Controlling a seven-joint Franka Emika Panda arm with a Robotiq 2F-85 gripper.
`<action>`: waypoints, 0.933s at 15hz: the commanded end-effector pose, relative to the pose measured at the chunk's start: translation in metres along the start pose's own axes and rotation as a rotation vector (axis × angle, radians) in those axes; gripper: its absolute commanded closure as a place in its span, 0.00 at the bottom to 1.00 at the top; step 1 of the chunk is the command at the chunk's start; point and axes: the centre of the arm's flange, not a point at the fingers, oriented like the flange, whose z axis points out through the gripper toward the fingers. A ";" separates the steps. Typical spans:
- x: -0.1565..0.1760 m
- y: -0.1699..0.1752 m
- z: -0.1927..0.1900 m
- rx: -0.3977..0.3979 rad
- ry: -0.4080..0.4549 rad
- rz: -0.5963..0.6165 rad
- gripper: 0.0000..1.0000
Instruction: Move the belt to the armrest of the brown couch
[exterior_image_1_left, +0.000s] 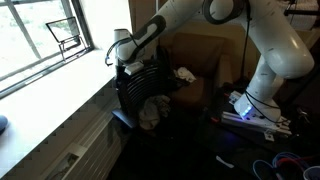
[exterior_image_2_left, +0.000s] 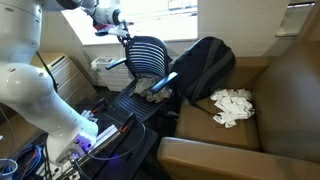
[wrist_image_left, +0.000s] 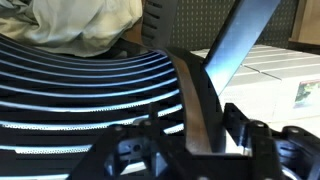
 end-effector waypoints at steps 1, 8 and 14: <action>0.005 -0.001 0.001 0.002 0.007 -0.018 0.63; -0.002 0.010 -0.009 -0.008 -0.050 0.025 1.00; -0.054 0.034 -0.085 0.208 -0.156 0.079 0.99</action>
